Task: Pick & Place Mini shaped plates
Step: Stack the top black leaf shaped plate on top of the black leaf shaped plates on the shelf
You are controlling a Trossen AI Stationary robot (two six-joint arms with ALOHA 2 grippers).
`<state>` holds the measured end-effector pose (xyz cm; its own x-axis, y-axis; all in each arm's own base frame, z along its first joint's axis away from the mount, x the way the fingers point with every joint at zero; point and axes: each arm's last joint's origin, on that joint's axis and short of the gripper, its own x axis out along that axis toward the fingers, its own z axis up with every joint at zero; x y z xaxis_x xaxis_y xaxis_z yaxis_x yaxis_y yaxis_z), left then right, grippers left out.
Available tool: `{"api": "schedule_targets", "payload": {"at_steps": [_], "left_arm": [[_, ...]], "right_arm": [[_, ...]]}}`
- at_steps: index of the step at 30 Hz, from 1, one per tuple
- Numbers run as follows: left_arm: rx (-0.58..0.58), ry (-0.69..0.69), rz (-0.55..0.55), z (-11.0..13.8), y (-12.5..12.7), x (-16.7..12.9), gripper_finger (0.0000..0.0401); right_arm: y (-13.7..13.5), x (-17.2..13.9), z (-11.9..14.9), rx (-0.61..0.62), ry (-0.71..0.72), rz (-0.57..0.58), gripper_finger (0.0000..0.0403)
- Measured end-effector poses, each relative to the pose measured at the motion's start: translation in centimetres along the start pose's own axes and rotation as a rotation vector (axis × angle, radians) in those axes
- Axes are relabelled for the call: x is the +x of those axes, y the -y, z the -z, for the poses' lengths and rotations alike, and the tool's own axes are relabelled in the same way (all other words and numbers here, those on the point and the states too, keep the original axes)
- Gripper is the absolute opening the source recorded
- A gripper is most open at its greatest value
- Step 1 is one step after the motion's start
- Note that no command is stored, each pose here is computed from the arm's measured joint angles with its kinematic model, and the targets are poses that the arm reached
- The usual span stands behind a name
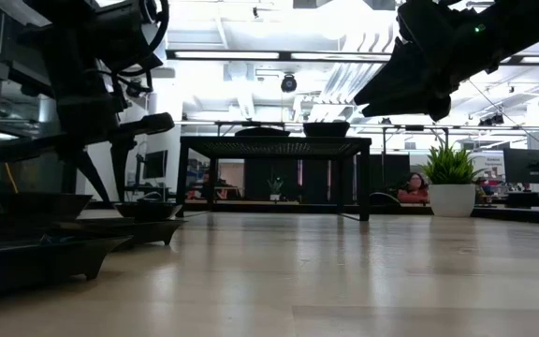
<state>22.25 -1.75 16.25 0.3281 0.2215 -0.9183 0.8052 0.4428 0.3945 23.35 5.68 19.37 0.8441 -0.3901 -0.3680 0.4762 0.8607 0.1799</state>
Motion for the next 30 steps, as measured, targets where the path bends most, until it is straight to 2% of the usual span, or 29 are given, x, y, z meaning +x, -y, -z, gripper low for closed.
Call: {"api": "schedule_targets", "payload": {"at_steps": [30], "left_arm": [[0.002, 0.009, 0.005, -0.02, 0.01, -0.01, 0.0060]], "right_arm": [[-0.01, 0.00, -0.01, -0.001, 0.001, -0.001, 0.0177]]}}
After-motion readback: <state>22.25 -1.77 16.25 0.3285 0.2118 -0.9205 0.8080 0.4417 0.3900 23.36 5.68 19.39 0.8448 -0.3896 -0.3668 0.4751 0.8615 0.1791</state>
